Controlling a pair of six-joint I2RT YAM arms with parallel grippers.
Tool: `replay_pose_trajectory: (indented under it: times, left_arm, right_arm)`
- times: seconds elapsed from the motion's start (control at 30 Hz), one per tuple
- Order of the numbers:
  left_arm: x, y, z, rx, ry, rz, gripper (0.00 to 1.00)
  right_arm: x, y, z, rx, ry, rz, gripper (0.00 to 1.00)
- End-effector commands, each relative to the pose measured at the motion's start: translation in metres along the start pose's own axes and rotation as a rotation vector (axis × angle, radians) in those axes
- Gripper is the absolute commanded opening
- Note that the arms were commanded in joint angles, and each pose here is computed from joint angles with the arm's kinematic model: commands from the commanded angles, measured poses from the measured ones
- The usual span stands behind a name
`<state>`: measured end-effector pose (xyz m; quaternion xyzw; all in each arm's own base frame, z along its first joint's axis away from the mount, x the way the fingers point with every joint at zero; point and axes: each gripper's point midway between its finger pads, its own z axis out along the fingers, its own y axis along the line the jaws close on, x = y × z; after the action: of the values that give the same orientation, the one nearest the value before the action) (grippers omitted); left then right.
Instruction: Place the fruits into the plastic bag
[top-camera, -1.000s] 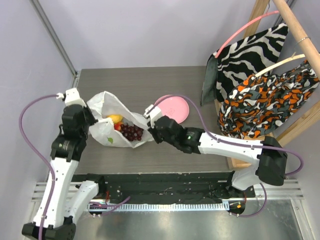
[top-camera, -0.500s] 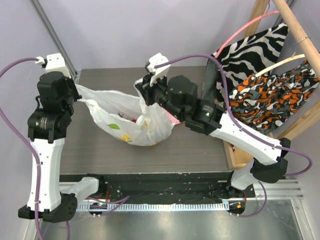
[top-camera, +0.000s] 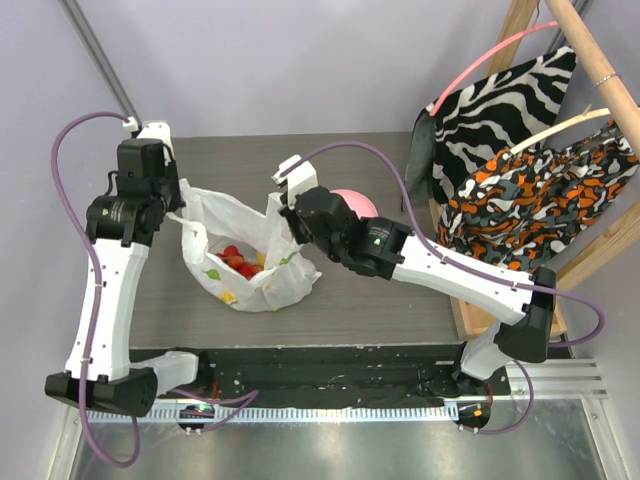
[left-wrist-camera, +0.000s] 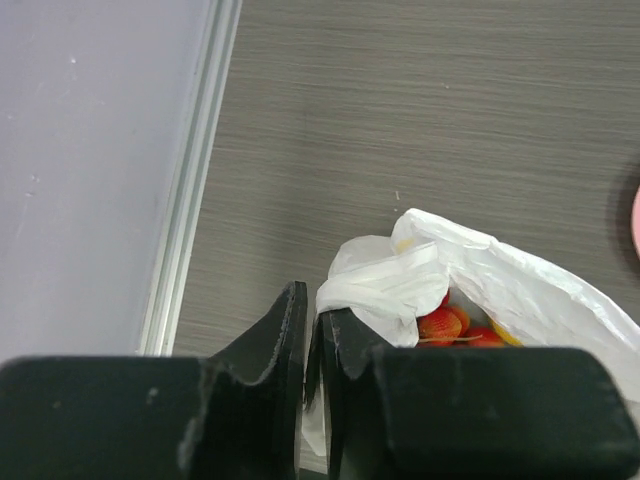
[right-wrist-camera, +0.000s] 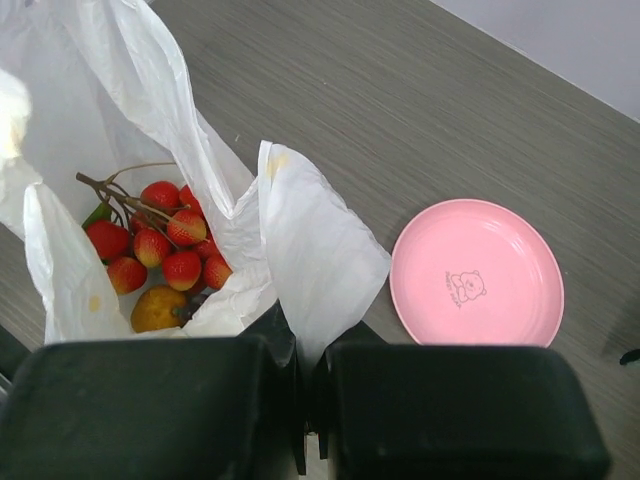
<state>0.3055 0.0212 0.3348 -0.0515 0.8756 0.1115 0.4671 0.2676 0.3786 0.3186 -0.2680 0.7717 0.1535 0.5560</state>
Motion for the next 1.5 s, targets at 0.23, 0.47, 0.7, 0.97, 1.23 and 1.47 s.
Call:
replay_pose_trajectory:
  times: [0.23,0.47,0.7,0.97,1.23,1.47]
  left_arm:
    - [-0.011,-0.016,-0.017,0.123,-0.101,-0.062,0.68]
    - [-0.035,-0.018,-0.043,0.193,-0.284,-0.102,1.00]
    - [-0.056,-0.022,-0.086,0.299,-0.481,-0.121,1.00]
    - [-0.072,-0.014,-0.115,0.308,-0.575,-0.167,1.00]
    - [-0.078,-0.007,-0.111,0.266,-0.593,-0.217,1.00]
    - [-0.074,0.023,-0.087,0.060,-0.568,-0.323,1.00]
  right_arm:
    - [-0.033,-0.009,-0.006,0.035,-0.089,0.065,0.44]
    - [-0.042,0.003,-0.013,-0.049,-0.114,0.067,0.92]
    - [-0.062,0.009,-0.025,-0.131,-0.166,0.100,0.98]
    - [-0.090,0.012,-0.045,-0.209,-0.246,0.146,0.99]
    - [-0.122,0.003,-0.078,-0.257,-0.380,0.200,1.00]
    - [-0.129,-0.074,-0.075,-0.078,-0.432,0.293,1.00]
